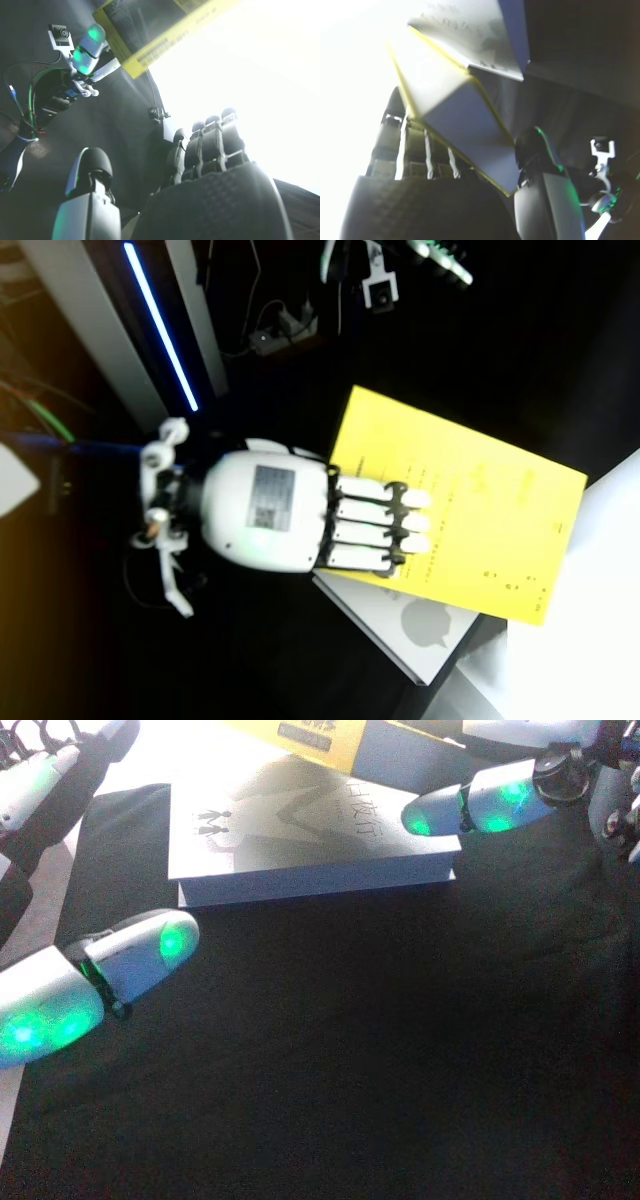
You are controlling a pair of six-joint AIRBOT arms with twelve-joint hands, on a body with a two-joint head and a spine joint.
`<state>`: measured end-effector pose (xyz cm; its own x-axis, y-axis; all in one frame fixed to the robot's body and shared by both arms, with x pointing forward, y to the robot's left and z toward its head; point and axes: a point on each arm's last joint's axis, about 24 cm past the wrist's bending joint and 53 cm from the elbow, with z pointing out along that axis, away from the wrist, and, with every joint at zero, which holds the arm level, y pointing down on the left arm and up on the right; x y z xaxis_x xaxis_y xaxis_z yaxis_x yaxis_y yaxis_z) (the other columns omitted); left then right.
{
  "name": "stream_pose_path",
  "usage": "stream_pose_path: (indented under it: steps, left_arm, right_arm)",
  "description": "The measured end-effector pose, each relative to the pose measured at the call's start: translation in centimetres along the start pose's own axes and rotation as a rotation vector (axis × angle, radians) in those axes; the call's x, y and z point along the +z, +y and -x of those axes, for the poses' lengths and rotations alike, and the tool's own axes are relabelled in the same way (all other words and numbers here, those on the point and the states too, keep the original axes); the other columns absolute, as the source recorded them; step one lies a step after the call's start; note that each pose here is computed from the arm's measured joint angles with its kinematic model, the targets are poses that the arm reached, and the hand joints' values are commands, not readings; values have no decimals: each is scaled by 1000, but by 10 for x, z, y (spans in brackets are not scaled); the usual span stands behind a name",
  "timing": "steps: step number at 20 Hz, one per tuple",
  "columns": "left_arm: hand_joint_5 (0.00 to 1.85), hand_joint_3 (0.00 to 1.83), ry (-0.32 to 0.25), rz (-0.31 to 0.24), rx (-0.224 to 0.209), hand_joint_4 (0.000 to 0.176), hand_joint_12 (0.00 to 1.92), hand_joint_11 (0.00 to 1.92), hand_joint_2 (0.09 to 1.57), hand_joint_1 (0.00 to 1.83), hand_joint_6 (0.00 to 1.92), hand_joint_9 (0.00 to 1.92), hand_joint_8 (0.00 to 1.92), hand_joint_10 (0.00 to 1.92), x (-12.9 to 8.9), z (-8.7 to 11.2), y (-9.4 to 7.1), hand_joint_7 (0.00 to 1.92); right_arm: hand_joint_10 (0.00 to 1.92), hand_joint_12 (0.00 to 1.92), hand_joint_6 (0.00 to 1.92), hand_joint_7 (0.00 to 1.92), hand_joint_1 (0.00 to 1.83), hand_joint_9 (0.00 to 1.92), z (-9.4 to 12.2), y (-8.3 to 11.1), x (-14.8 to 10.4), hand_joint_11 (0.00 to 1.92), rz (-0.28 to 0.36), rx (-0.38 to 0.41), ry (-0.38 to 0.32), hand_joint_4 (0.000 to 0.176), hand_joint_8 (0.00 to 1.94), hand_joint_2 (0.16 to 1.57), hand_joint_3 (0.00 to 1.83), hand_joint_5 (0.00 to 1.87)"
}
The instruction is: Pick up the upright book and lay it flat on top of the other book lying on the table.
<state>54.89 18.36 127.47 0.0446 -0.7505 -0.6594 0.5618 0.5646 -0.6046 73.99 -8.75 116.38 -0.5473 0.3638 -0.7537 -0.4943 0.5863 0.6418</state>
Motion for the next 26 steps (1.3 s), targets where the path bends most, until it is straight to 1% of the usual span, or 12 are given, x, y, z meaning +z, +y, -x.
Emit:
stream_pose_path:
  steps: [1, 6, 9, 11, 12, 14, 15, 21, 22, 23, 24, 26]
  left_arm:
    - [0, 11, 4, 1, 1, 88, 0, 0, 1166, 311, 0, 0, 0, 0, -1, -1, 0, 0]
    - [0, 2, -4, 14, 5, 101, 0, 0, 1160, 431, 0, 0, 0, 0, -2, 1, 4, 0]
    - [0, 10, -8, 24, 7, 115, 0, 0, 1183, 469, 0, 0, 0, 0, -3, 3, 7, 0]
    - [0, 6, -13, 26, 8, 93, 0, 0, 1182, 461, 0, 0, 0, 0, -3, 4, 7, 0]
    - [0, 3, -14, 26, 8, 94, 0, 0, 1177, 451, 0, 0, 0, 0, -3, 4, 7, 0]
    - [0, 3, -12, 32, 6, 89, 0, 0, 1178, 449, 0, 0, 0, 0, -5, 4, 8, 0]
    - [0, 3, -8, 33, 12, 88, 0, 0, 1177, 447, 0, 0, 0, 0, -5, 4, 8, 0]
    - [0, 5, -12, 39, 22, 51, 0, 0, 1201, 416, 0, 0, 0, 0, -5, 8, 11, 0]
    - [0, 6, -19, 38, 32, 80, 0, 0, 1205, 401, 0, 0, 0, 0, -4, 11, 13, 0]
    - [0, 0, -20, 39, 53, 142, 0, 0, 1174, 437, 0, 0, 0, 0, -3, 15, 16, 0]
    - [0, 0, -25, 37, 78, 157, 0, 0, 1149, 469, 0, 0, 0, 0, -2, 20, 20, 0]
    - [0, 0, -24, 30, 167, 131, 0, 0, 1145, 265, 0, 0, 0, 0, 2, 33, 40, 0]
  right_arm:
    - [0, 774, 0, 0, 2, 0, 1, 2, -3, 0, 6, 27, 2, 41, 0, 1212, 0, 0]
    - [0, 62, 0, 0, 217, 0, 3, 20, -25, 0, 66, 46, 13, 91, 0, 993, 0, 0]
    - [0, 0, 0, 0, 316, 0, 8, 18, -32, 0, 70, 103, 14, 109, 0, 942, 0, 0]
    - [0, 0, 0, 0, 261, 0, 8, 19, -34, 0, 79, 100, 17, 127, 0, 944, 0, 0]
    - [0, 0, 0, 0, 251, 0, 10, 19, -35, 0, 80, 111, 14, 105, 0, 955, 0, 0]
    - [0, 0, 0, 0, 198, 0, 19, 22, -43, 0, 95, 142, -6, 110, 0, 1020, 18, 0]
    - [0, 0, 0, 0, 152, 0, 27, 28, -55, 0, 115, 176, -29, 86, 0, 1054, 31, 0]
    - [0, 0, 0, 0, 214, 0, 66, 61, -108, 0, 248, 265, -122, 70, 0, 1189, 18, 0]
    - [0, 0, 0, 0, 298, 0, 72, 70, -116, 0, 285, 290, -141, 14, 0, 1202, 17, 0]
    - [0, 0, 0, 0, 335, 0, 78, 79, -122, 0, 323, 296, -164, 24, 0, 1208, 16, 0]
    - [0, 0, 0, 0, 376, 0, 81, 84, -124, 0, 348, 301, -175, 38, 0, 1211, 14, 0]
    - [0, 27, 0, 0, 305, 0, 87, 92, -129, 57, 393, 325, -196, 75, 0, 1207, 8, 0]
